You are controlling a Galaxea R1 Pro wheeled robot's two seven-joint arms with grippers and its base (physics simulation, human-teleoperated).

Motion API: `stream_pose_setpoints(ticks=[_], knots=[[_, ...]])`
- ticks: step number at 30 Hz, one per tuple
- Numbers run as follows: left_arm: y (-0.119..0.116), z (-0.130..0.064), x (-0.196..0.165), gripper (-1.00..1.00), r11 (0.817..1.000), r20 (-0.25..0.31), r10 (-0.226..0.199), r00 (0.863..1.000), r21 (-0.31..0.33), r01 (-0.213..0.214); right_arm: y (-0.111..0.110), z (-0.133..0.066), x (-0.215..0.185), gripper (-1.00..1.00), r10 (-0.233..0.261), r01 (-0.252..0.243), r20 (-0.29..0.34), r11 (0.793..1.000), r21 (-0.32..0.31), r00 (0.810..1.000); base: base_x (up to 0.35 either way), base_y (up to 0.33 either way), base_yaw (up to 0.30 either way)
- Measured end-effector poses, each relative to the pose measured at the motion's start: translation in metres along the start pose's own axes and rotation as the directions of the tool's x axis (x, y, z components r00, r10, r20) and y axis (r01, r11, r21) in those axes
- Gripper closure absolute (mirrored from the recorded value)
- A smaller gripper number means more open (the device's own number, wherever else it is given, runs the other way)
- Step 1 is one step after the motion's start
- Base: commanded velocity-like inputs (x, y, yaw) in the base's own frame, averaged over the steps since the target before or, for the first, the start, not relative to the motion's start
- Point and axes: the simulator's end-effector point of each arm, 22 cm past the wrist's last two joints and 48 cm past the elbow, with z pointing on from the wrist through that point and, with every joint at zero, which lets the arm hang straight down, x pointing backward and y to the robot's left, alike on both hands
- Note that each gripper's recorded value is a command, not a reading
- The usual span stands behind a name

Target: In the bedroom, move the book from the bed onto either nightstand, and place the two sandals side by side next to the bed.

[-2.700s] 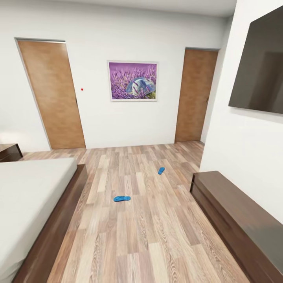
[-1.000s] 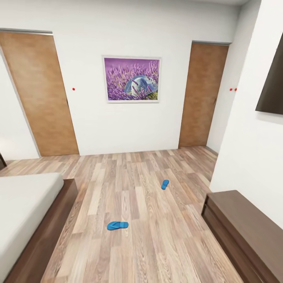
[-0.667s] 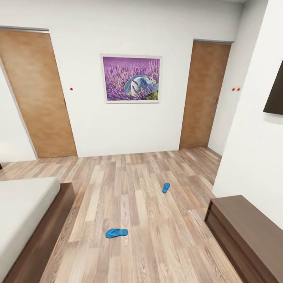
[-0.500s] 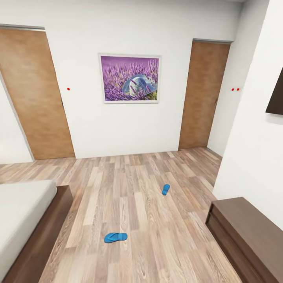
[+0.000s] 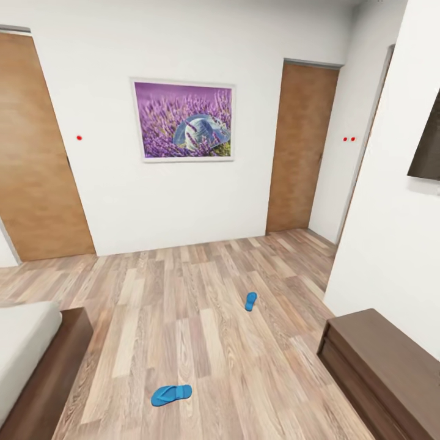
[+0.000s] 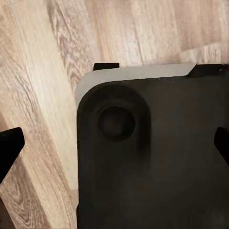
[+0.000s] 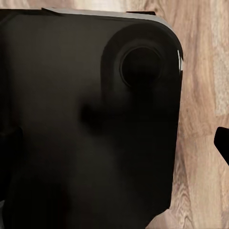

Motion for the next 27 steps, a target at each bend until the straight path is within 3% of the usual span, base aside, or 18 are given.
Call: stream_pose_setpoints(ticks=[9, 27], knots=[[0.0000, 0.0000, 0.0000, -1.00, 1.000, 0.000, 0.000, 1.000, 0.000, 0.000, 0.0007, 0.0000, -0.0002, -1.00, 0.000, 0.000, 0.001, 1.000, -0.001, 1.000, 0.271, 0.219, -0.206], [0.0002, 0.0001, -0.0001, -1.00, 1.000, 0.000, -0.001, 1.000, 0.000, 0.001, 0.0038, 0.0001, -0.0004, -1.00, 0.000, 0.000, 0.001, 1.000, -0.005, 1.000, 0.210, 0.206, -0.027]])
